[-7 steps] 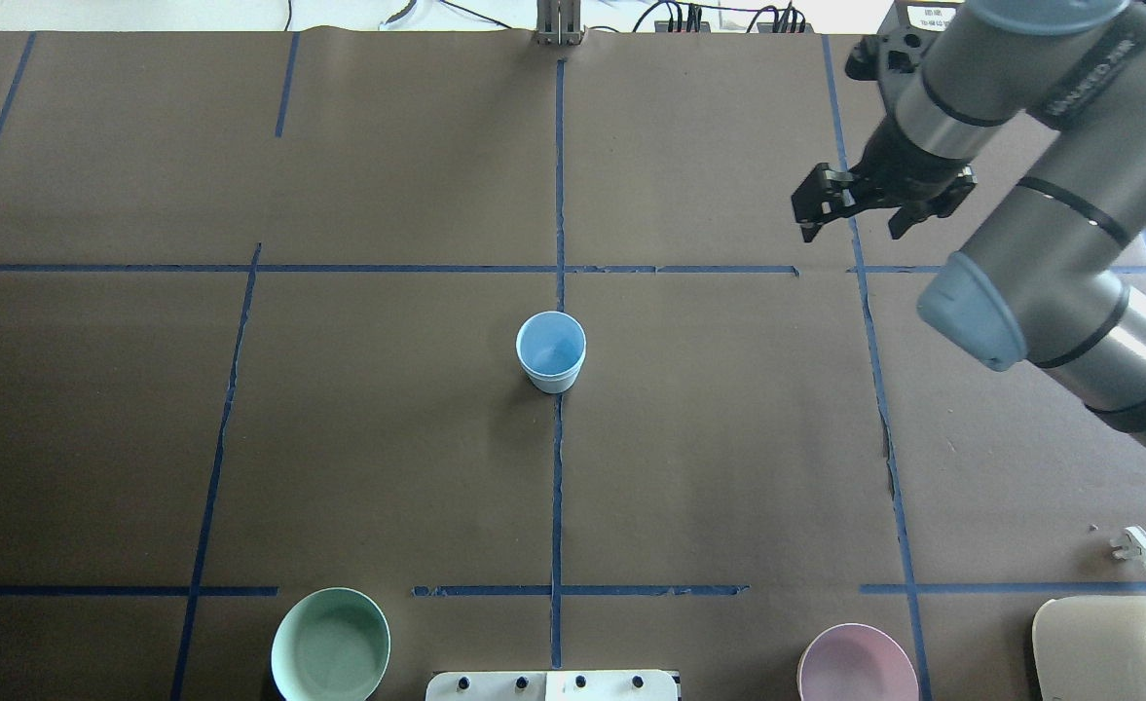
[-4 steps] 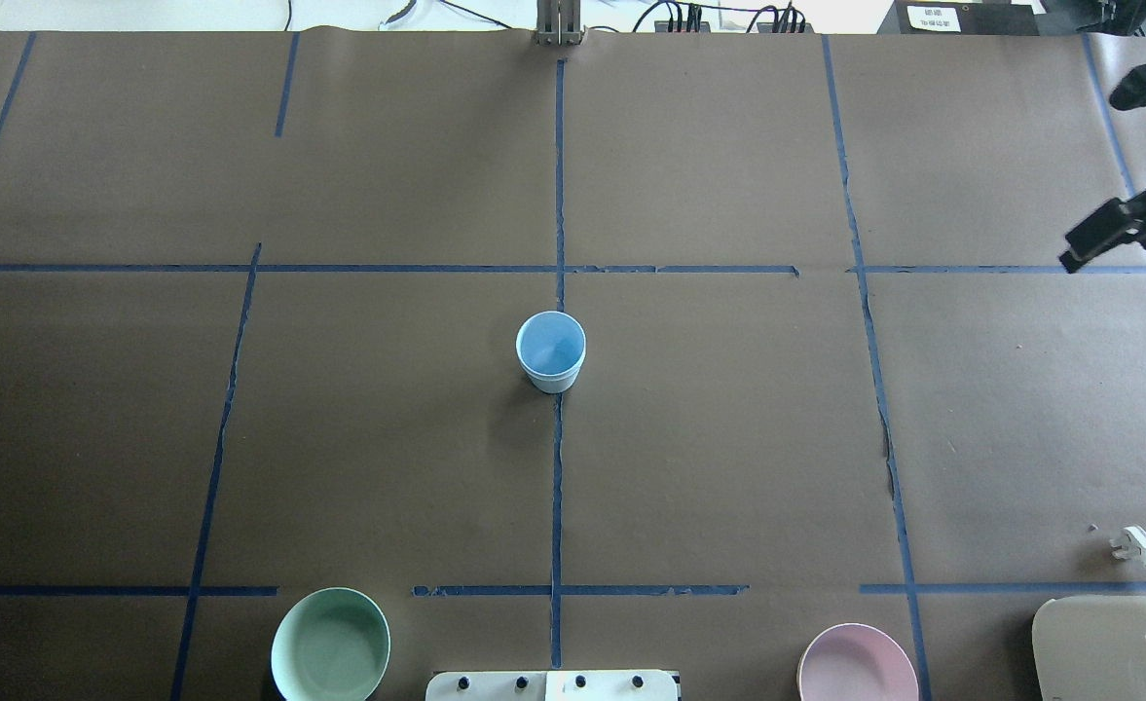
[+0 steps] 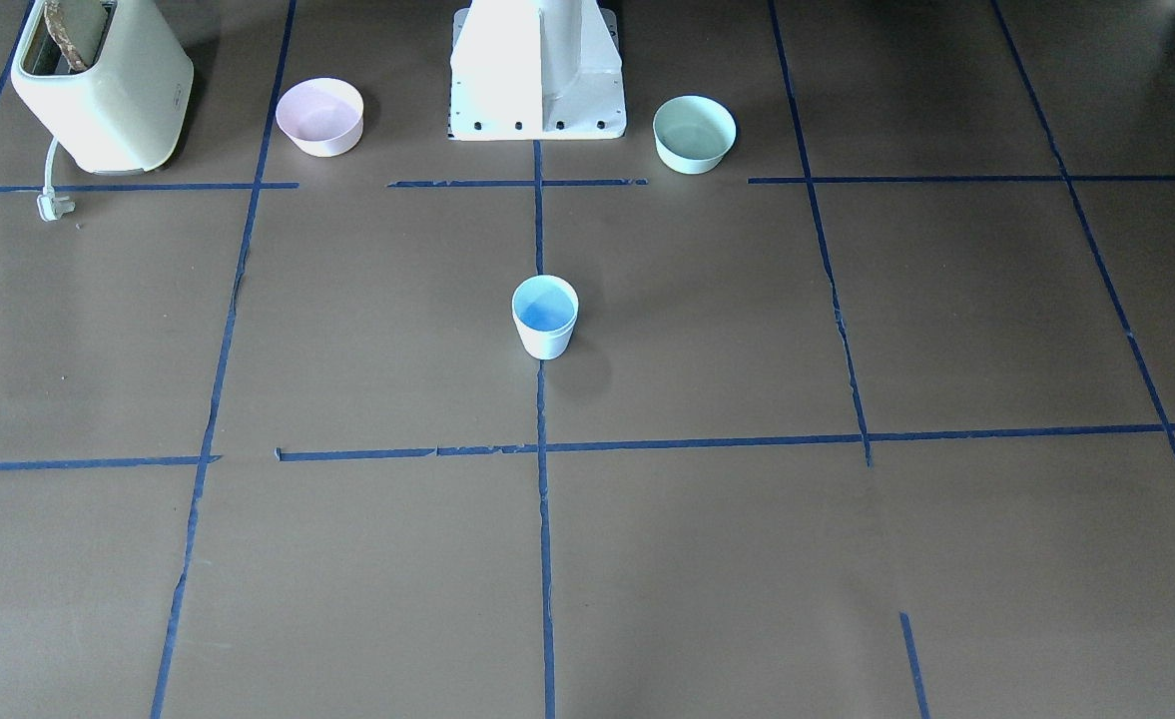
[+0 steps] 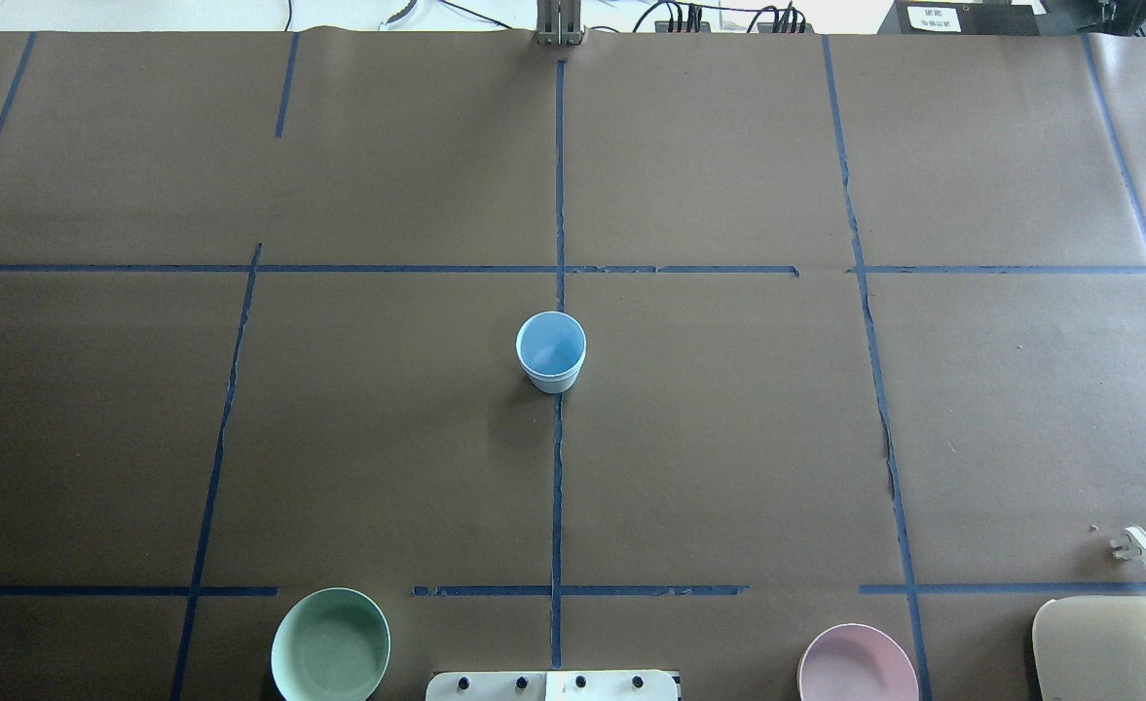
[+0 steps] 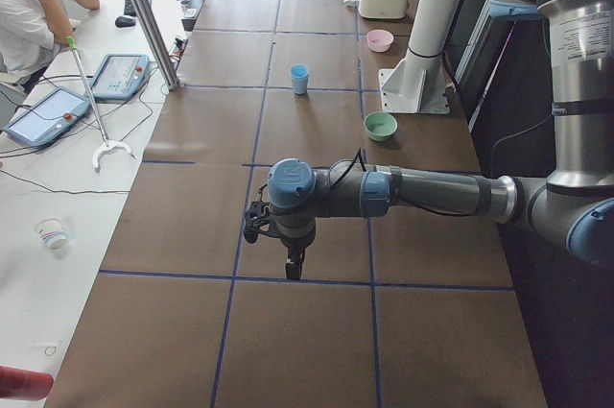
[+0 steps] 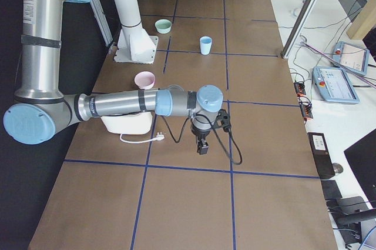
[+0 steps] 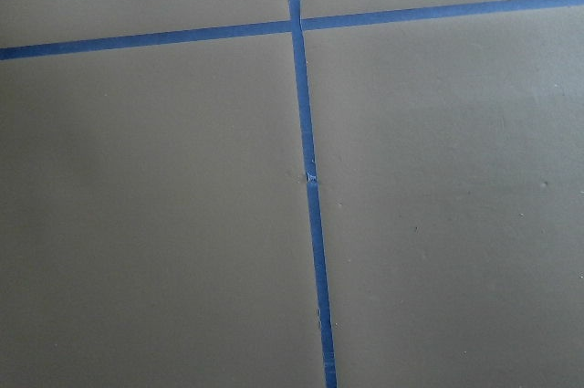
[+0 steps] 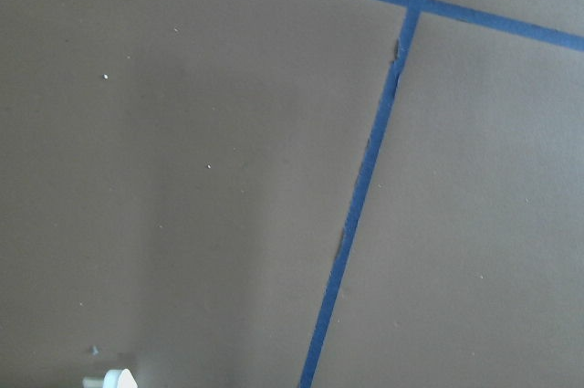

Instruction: Stack blue cups with both arms

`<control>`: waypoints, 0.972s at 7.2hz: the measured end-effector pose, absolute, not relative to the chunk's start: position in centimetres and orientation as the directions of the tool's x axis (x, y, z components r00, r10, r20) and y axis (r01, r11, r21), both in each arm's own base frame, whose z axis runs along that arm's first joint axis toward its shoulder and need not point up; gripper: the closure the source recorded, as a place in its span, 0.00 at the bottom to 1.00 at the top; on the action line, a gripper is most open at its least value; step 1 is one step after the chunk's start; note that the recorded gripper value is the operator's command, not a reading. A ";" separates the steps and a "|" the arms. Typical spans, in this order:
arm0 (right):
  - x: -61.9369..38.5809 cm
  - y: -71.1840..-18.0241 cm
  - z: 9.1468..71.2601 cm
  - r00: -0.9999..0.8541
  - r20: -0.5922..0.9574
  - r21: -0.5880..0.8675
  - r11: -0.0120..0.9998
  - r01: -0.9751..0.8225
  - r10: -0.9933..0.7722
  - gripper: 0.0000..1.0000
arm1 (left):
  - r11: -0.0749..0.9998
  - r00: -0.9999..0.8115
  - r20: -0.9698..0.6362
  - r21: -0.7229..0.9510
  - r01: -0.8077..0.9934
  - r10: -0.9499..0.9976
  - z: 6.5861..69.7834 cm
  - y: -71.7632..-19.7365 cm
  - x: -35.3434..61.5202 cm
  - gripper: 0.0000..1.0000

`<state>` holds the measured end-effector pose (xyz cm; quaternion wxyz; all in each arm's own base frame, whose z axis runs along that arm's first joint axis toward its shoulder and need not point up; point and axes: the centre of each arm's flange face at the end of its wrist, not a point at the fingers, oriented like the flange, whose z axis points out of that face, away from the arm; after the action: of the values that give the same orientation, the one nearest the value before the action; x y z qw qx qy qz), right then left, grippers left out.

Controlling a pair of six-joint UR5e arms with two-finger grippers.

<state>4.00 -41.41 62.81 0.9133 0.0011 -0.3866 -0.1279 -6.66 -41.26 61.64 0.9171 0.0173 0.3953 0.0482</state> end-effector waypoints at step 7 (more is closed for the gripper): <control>4.8 -40.6 64.4 0.662 0.722 0.074 0.974 0.213 -0.200 0.00 | 0.996 0.686 -0.723 0.036 -0.079 0.080 63.2 -40.8 -6.6 0.00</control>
<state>4.75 -40.63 64.40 0.9117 -0.0083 -0.3950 -0.1131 -6.61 -40.82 63.25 0.9183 0.0012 0.3936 0.0433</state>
